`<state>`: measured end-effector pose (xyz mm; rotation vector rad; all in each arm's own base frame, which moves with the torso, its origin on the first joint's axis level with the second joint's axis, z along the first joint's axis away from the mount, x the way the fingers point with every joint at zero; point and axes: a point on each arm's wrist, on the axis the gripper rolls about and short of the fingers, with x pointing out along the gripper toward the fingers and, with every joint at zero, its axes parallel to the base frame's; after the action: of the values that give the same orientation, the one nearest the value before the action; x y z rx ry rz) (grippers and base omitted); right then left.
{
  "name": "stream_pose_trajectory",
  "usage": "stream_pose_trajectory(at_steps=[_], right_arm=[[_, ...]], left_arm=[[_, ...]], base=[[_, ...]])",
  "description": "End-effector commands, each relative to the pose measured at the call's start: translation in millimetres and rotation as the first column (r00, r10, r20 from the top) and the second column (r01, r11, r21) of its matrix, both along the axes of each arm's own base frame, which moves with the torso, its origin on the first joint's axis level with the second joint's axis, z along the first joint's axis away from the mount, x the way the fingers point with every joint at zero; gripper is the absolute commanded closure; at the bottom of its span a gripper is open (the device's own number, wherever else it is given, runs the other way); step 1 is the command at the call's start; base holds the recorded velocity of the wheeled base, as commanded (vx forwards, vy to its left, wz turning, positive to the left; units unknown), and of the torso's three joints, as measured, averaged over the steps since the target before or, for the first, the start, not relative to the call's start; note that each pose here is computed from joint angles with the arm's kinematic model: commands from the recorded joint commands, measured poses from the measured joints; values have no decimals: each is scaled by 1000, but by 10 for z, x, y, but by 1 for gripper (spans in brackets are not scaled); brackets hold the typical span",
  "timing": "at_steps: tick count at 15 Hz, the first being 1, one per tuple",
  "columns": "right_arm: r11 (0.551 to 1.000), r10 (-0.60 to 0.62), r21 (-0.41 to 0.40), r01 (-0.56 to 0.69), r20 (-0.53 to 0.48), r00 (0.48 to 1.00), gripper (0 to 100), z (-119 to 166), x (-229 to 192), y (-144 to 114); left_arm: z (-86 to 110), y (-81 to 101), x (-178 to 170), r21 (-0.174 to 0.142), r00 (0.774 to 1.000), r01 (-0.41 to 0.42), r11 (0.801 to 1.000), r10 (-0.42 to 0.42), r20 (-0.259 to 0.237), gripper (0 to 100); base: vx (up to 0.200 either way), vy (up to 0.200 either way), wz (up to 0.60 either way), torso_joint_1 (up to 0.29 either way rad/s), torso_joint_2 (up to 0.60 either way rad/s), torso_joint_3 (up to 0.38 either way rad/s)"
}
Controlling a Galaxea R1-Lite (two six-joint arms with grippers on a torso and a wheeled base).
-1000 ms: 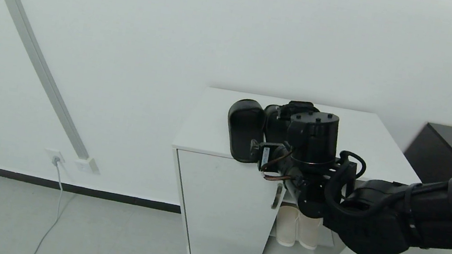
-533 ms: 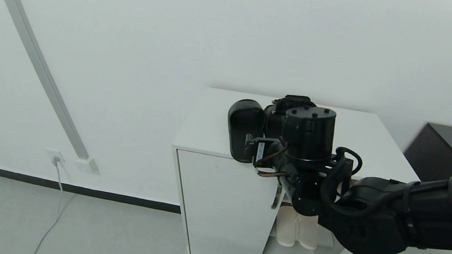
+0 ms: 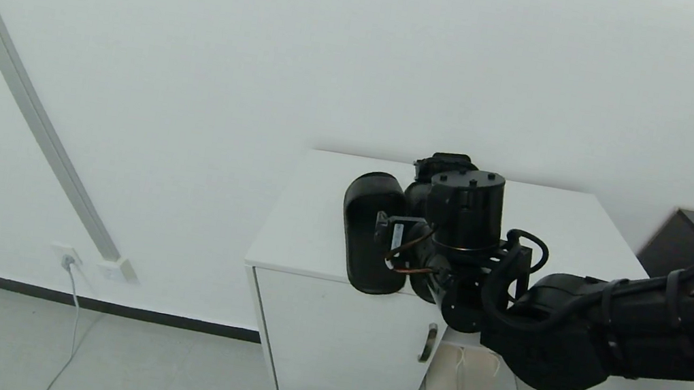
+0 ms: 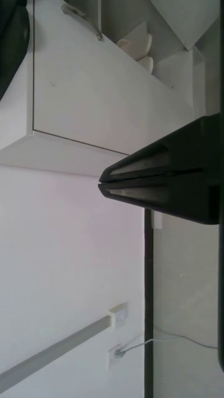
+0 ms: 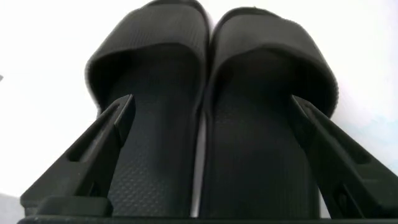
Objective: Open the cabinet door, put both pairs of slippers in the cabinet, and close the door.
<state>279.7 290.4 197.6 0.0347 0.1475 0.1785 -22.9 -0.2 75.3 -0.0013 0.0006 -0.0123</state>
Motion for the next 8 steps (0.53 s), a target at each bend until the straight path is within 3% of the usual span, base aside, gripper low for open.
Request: stream_pose_trajectory(at_steps=[1,8], right_arm=[[1000,-2,-7,2,-7,1000,0,-75,59,54],[999,-53,2,53,6,999,0,-318,489,171]], left_arm=[[1,0,1,0,1000,0,1000,0,-1,100],[1,0,1,-2,1000,-2,1000,2,-1,100]], base=[[0,0,0,0,0,0],[0,0,0,0,0,0]])
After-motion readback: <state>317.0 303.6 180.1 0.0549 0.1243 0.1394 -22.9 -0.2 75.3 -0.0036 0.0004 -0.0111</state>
